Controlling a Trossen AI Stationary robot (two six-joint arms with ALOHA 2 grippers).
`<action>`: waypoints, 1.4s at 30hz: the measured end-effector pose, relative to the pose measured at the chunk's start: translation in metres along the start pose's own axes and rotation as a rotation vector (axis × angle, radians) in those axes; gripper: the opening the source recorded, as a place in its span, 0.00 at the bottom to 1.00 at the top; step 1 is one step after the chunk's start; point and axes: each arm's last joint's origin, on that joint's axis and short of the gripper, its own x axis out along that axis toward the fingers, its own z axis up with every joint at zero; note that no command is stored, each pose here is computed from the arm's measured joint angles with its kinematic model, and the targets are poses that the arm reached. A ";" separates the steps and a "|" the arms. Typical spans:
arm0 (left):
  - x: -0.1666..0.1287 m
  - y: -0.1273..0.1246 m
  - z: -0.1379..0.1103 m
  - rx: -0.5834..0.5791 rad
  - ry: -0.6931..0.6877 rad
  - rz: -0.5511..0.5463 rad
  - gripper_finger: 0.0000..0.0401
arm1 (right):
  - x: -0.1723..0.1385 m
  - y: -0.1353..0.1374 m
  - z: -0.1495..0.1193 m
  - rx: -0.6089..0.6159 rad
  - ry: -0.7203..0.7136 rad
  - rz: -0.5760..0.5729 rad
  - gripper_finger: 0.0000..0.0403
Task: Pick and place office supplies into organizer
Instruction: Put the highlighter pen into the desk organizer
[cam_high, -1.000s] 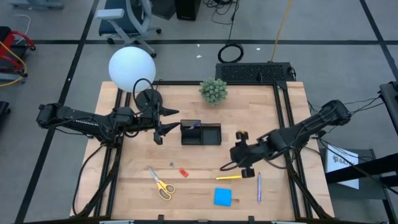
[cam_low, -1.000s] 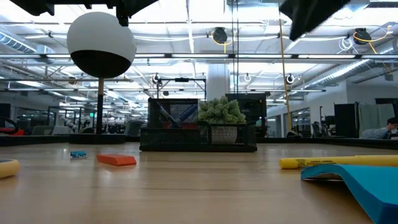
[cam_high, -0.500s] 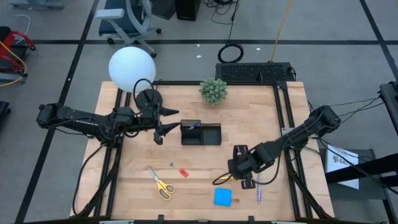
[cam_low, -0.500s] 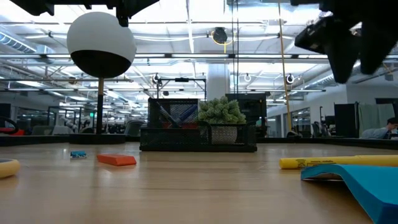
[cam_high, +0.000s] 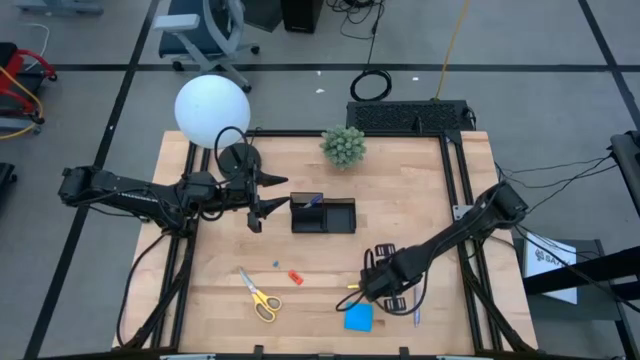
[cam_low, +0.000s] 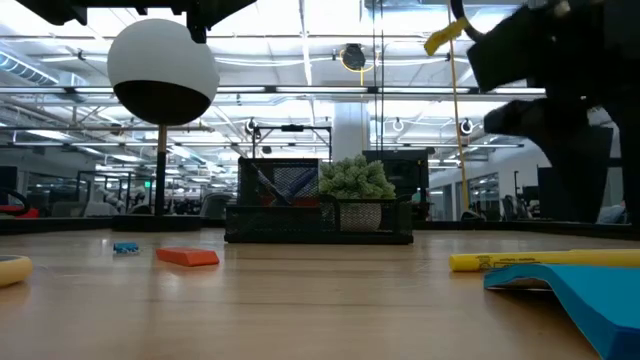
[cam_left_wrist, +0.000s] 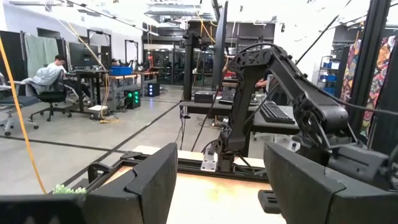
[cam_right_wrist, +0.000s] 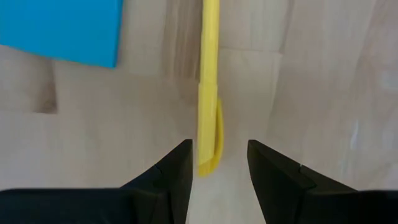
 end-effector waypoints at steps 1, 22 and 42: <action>0.000 0.000 0.000 0.000 0.000 0.000 0.61 | 0.003 0.000 0.000 0.000 0.005 -0.002 0.36; 0.000 0.000 0.000 -0.004 0.000 -0.001 0.61 | 0.047 0.003 -0.001 0.035 -0.011 0.028 0.29; 0.000 0.000 0.000 -0.004 -0.001 -0.002 0.61 | 0.026 -0.007 0.001 0.040 -0.086 0.031 0.08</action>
